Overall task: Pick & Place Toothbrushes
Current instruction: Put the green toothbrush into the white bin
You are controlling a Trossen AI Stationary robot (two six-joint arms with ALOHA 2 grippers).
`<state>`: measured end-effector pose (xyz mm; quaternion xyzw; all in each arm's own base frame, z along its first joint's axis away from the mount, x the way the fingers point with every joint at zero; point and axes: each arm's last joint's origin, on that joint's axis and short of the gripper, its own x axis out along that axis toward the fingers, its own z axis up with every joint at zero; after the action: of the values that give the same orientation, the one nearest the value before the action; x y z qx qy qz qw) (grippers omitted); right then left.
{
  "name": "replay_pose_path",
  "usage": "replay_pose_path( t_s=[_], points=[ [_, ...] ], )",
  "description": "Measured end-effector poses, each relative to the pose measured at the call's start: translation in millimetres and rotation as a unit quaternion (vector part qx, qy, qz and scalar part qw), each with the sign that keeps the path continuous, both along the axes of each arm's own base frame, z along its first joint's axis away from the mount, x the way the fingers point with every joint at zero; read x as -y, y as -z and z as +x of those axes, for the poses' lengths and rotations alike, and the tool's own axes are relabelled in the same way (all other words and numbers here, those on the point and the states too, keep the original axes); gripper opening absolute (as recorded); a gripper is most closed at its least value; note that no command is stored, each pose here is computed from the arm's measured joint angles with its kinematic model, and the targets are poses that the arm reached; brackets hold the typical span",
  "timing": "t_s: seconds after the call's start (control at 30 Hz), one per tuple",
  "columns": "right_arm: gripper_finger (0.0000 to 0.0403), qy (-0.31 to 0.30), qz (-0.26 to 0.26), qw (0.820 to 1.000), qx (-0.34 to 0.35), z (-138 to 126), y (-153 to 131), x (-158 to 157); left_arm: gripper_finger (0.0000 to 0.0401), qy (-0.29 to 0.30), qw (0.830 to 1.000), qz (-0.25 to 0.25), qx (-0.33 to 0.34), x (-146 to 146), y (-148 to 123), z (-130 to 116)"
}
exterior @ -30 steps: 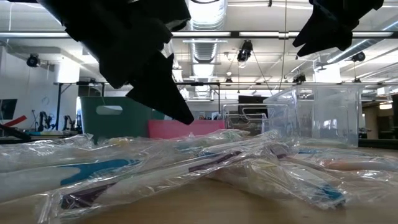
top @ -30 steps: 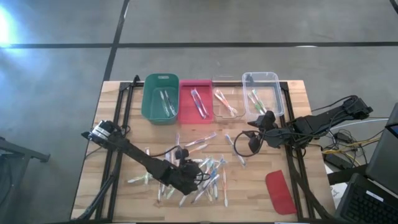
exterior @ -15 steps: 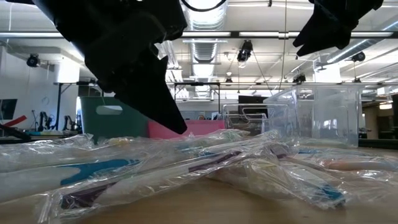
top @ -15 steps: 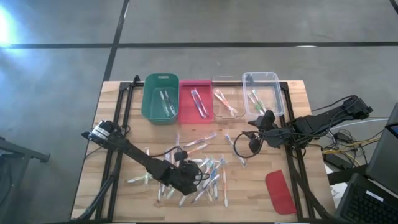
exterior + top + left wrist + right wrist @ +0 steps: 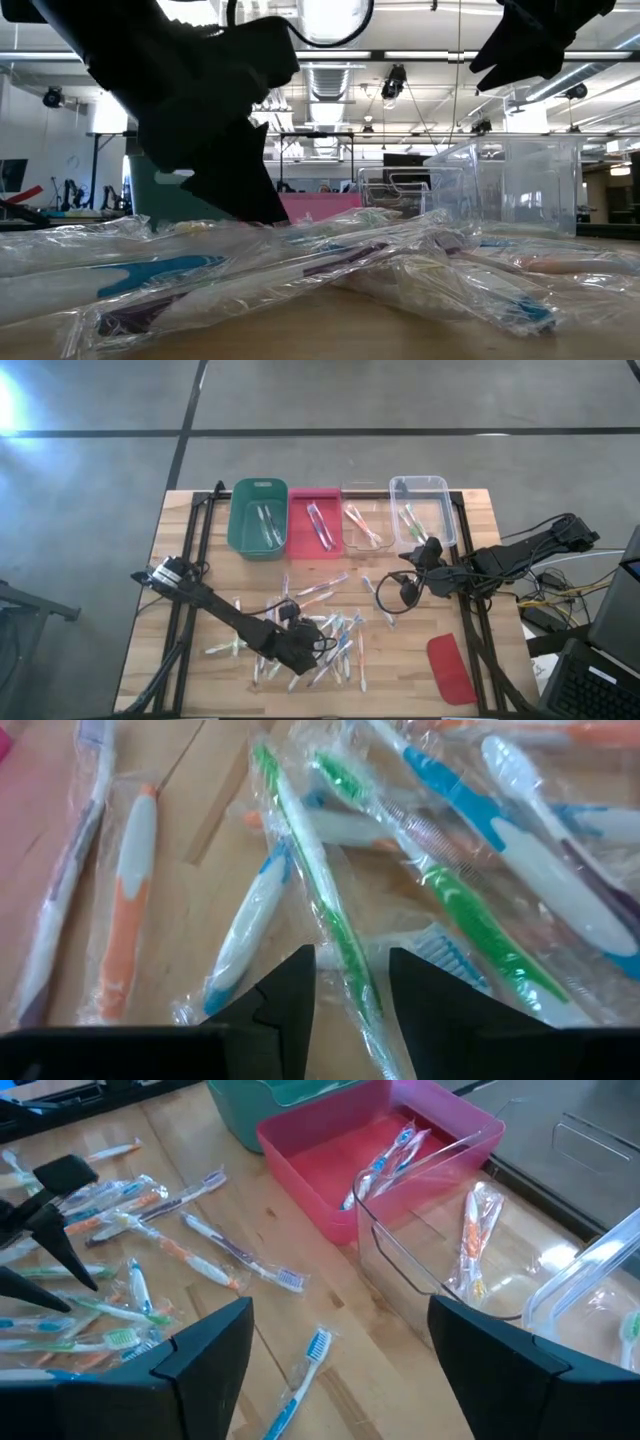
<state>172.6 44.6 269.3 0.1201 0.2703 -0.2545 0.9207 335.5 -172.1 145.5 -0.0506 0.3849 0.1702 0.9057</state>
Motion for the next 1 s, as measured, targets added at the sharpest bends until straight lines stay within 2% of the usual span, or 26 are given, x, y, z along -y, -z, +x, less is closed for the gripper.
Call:
replay_pose_path(
  t_s=[0.4, 0.8, 1.0],
  points=[
    [0.0328, 0.0, 0.0, 1.0, 0.0, 0.0, 0.1, 0.0, 0.013, -0.007, 1.0, -0.001, -0.01, 0.6, 10.5, 0.9],
    [0.0354, 0.0, -0.001, 1.0, -0.001, -0.1, 0.7, 0.1, 0.0028, -0.01, 1.0, -0.002, -0.009, 0.5, 10.5, 0.9],
    [0.0345, 0.0, -0.001, 1.0, -0.001, -0.1, 0.7, 0.1, 0.003, -0.019, 1.0, 0.013, 0.007, -0.9, 4.2, 0.6]
  ],
)
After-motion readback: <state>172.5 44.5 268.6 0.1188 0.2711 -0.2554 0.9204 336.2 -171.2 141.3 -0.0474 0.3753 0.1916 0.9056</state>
